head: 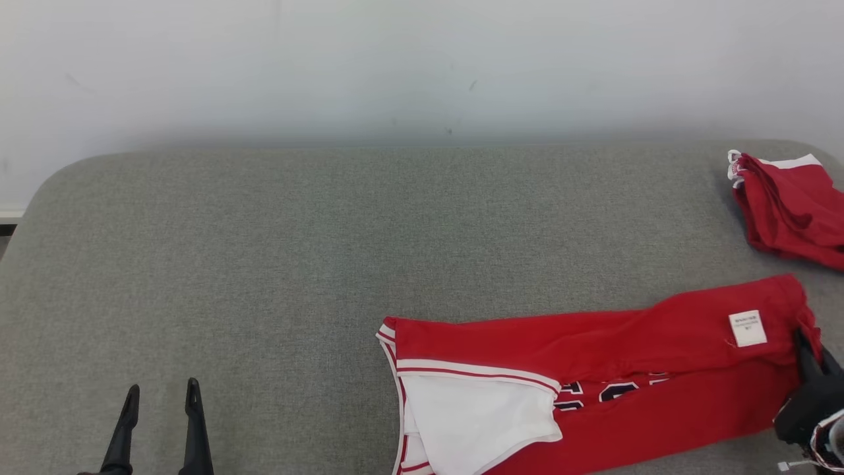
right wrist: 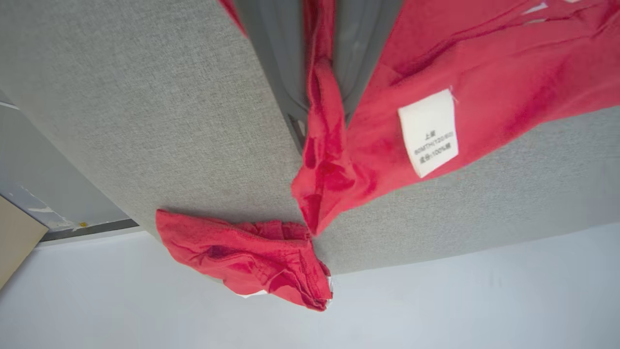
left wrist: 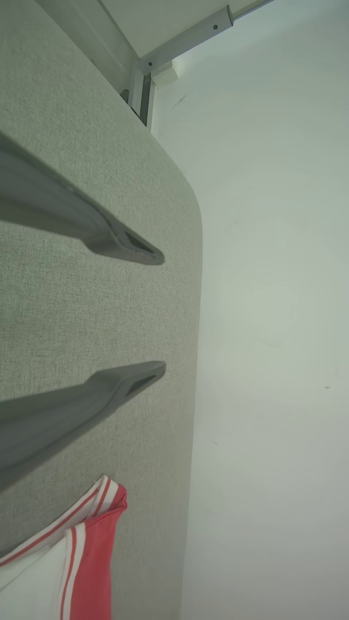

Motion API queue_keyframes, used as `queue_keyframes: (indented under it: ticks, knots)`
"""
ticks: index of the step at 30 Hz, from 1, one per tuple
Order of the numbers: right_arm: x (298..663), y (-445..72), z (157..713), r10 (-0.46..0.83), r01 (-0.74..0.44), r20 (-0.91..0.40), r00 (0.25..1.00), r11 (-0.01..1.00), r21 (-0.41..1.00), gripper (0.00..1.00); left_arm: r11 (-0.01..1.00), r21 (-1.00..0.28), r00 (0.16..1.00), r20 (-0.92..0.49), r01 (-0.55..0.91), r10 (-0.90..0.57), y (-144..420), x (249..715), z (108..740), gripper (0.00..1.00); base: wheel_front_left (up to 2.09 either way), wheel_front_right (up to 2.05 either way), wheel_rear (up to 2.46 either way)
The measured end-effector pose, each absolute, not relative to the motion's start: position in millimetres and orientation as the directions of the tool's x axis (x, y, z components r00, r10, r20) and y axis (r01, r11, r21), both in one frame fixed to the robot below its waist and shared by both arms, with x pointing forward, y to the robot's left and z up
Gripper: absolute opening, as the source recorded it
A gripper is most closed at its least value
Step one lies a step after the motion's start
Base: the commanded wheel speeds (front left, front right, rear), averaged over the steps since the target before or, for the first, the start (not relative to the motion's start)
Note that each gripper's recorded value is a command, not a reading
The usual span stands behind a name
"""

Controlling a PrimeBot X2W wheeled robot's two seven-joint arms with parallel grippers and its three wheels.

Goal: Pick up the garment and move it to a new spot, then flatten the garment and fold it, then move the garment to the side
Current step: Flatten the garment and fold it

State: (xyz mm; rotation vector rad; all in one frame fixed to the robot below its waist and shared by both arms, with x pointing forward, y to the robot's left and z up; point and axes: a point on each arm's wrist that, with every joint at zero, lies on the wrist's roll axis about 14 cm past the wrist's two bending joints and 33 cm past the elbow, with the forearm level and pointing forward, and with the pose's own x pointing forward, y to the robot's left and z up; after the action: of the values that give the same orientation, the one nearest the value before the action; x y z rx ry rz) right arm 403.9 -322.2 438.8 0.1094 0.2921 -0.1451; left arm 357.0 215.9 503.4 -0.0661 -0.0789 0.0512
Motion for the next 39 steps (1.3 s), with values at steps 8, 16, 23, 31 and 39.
queue_keyframes:
  ticks: [8, 16, 23, 31, 39]
  knots:
    - [423.2, -261.4, 459.7, 0.020, 0.010, -0.203, 0.979, 0.990, 0.143, 0.00, 0.997, -0.071, 0.997, 0.064, -0.035, 0.040, 211.2, 360.8, 499.0, 1.00, 0.00, 0.00, 0.00]
    - [426.0, -162.4, 482.0, 0.259, -0.227, -0.130, 0.957, 0.949, 0.219, 0.00, 0.997, -0.074, 0.997, 0.064, -0.031, 0.036, 209.6, 363.6, 499.0, 1.00, 0.00, 0.00, 0.00]
    - [410.1, -99.3, 496.4, 0.392, -0.344, -0.085, 0.916, 0.877, 0.336, 0.00, 0.995, -0.087, 0.997, 0.054, -0.044, 0.049, 212.3, 362.7, 495.5, 1.00, 0.00, 0.00, 0.00]
    - [383.9, -37.1, 497.3, 0.523, -0.443, -0.092, 0.847, 0.791, 0.423, 0.00, 0.995, -0.089, 0.997, 0.046, -0.053, 0.057, 214.5, 364.8, 493.0, 1.00, 0.00, 0.00, 0.00]
    - [368.5, 2.7, 484.6, 0.600, -0.488, -0.116, 0.791, 0.735, 0.470, 0.00, 0.993, -0.096, 0.997, 0.044, -0.066, 0.071, 218.5, 366.3, 492.5, 1.00, 0.00, 0.00, 0.00]
